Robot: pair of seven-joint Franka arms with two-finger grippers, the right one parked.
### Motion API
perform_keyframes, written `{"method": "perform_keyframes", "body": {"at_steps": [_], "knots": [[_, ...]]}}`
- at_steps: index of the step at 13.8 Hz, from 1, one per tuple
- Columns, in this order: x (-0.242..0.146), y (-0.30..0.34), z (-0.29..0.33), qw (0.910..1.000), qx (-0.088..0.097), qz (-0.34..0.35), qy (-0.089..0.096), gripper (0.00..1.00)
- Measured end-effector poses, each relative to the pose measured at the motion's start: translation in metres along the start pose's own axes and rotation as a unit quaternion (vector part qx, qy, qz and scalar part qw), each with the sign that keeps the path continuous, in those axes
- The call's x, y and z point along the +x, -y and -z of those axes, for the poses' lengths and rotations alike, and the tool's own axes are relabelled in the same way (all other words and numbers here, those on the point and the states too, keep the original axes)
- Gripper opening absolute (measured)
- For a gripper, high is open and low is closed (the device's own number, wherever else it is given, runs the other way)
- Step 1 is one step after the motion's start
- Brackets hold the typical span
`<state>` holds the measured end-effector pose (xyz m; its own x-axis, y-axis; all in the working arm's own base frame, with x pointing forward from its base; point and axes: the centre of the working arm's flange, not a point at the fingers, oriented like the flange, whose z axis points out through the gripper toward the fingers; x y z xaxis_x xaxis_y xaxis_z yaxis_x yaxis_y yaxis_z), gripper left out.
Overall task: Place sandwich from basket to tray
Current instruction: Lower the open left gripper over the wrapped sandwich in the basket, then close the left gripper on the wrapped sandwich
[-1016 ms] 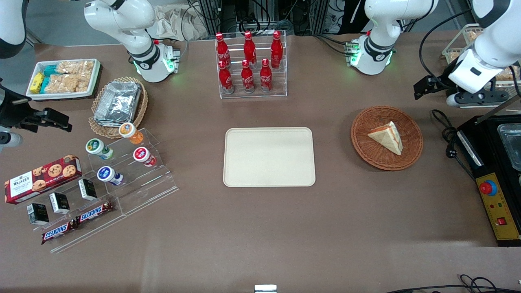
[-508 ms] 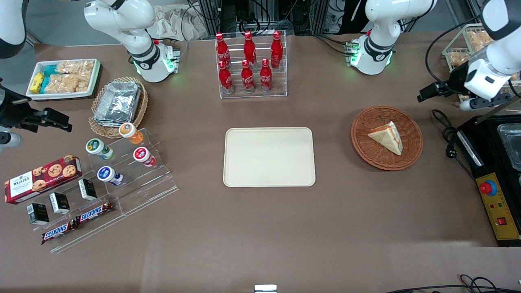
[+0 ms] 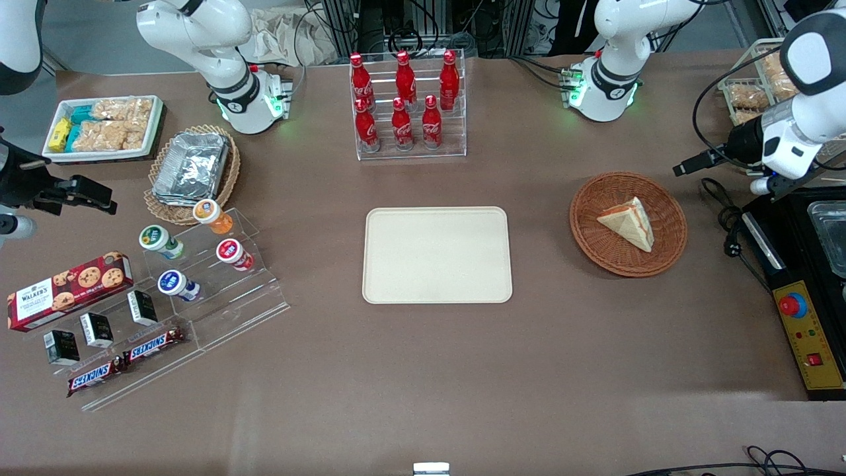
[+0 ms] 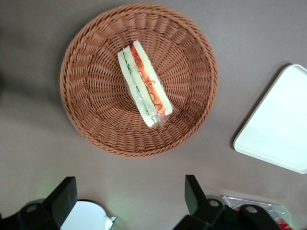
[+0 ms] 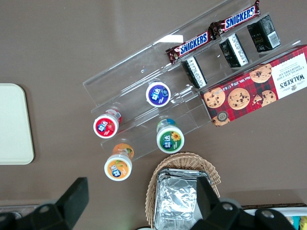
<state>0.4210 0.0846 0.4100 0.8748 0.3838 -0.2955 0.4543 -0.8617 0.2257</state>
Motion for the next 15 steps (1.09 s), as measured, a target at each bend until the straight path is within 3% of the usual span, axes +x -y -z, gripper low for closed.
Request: {"method": "perform_keyframes", "body": {"at_steps": [4,6,8,11,15], "knots": [[0.021,0.027,-0.048,0.9962,-0.056,0.064,0.022,1.00],[0.029,0.031,-0.065,0.9928,-0.064,0.097,0.029,1.00],[0.036,0.027,-0.080,0.9888,-0.059,0.134,0.032,1.00],[0.040,-0.005,-0.108,0.9769,-0.036,0.208,0.034,1.00],[0.042,-0.027,-0.132,0.9727,-0.022,0.228,0.036,1.00]]}}
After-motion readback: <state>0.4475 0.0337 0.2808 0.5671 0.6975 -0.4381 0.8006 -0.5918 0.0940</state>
